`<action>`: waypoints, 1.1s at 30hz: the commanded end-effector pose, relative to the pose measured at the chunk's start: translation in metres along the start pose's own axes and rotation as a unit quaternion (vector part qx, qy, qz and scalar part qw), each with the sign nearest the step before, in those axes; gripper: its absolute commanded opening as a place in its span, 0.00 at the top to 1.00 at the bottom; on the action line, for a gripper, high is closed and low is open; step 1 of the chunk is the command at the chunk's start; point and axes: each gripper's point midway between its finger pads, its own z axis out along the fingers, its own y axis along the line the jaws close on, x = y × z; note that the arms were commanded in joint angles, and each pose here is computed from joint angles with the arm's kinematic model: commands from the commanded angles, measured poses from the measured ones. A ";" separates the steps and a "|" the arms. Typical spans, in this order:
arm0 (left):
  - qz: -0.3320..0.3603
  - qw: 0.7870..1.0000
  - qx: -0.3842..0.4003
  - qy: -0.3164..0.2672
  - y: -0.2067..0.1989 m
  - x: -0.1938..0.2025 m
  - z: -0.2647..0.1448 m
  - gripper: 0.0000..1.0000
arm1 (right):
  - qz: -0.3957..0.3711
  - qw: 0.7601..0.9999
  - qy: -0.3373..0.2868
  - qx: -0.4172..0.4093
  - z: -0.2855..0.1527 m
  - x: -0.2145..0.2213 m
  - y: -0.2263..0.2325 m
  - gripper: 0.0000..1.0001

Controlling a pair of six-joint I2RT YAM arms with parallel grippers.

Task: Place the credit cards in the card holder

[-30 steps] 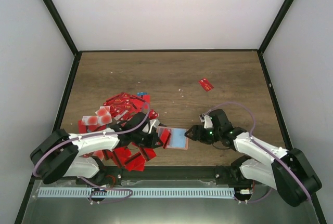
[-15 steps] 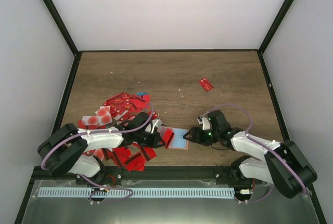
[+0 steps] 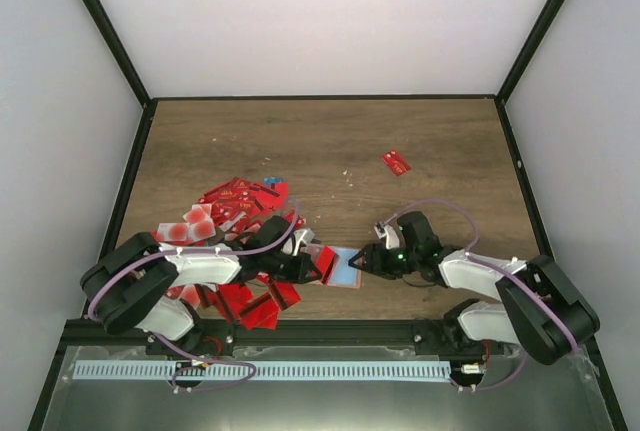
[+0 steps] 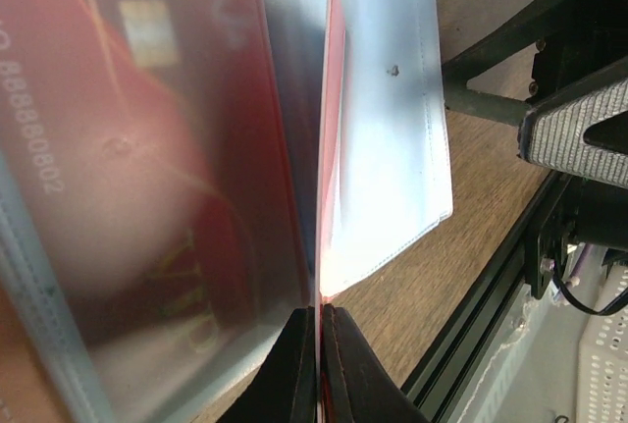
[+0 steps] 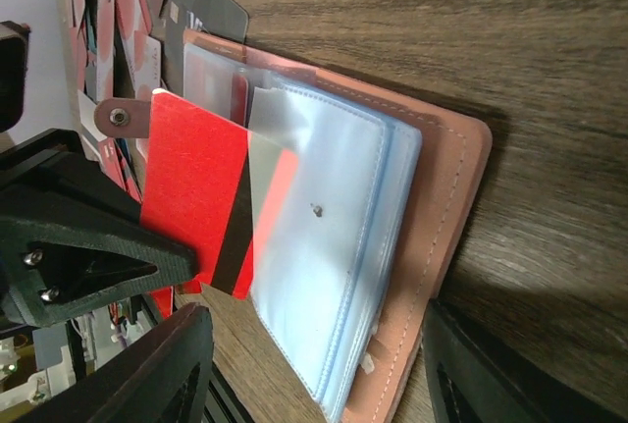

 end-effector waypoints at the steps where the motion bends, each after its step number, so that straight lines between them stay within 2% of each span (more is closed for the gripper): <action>1: -0.012 1.000 0.002 -0.003 0.004 0.002 0.006 0.96 | 0.008 1.000 0.006 -0.007 0.002 0.004 -0.005 0.40; 33: -0.085 0.996 -0.007 -0.037 0.011 -0.001 0.017 0.96 | 0.020 1.000 0.013 -0.008 0.005 0.012 -0.012 0.44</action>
